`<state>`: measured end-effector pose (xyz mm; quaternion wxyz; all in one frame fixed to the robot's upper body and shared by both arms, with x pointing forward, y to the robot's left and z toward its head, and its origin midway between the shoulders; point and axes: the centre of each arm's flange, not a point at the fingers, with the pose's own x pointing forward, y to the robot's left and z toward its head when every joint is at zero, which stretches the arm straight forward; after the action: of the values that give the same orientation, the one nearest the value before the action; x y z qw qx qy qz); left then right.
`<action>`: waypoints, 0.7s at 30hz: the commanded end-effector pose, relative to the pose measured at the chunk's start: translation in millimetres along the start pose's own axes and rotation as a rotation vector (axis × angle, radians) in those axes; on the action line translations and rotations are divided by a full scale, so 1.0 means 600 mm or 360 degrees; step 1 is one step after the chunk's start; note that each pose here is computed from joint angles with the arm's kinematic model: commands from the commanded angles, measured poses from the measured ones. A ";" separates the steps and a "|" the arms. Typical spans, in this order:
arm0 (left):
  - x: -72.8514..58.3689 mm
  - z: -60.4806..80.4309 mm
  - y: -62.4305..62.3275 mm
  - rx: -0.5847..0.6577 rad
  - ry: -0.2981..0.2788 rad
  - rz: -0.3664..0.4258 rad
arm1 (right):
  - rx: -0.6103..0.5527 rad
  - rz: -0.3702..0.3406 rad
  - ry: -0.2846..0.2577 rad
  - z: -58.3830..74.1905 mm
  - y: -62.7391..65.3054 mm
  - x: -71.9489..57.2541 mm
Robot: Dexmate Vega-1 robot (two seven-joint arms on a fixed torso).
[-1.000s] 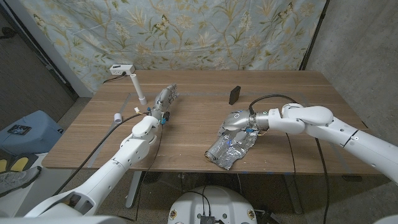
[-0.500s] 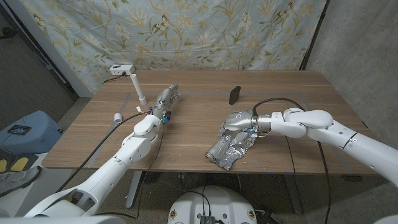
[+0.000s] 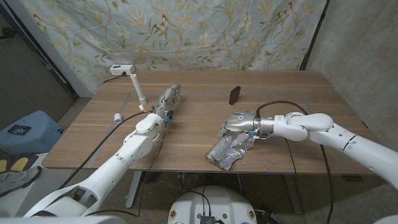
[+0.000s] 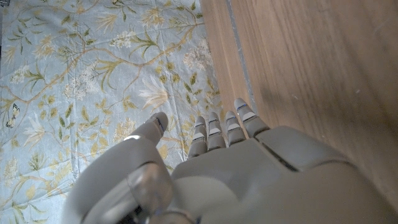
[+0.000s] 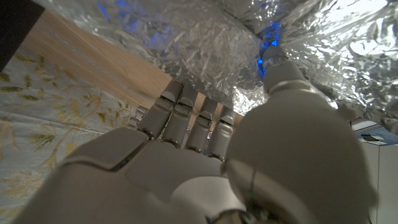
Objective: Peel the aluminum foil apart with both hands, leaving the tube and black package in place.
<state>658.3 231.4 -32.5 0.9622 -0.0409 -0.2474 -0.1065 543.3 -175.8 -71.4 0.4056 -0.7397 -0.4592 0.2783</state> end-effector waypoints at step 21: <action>0.018 -0.004 -0.010 0.0019 0.0025 -0.0026 | 0.0078 -0.0138 -0.0049 -0.014 -0.002 -0.006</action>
<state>665.0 224.4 -28.6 0.9638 -0.0296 -0.2404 -0.1116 549.8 -181.4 -72.0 0.4273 -0.7102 -0.4813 0.2853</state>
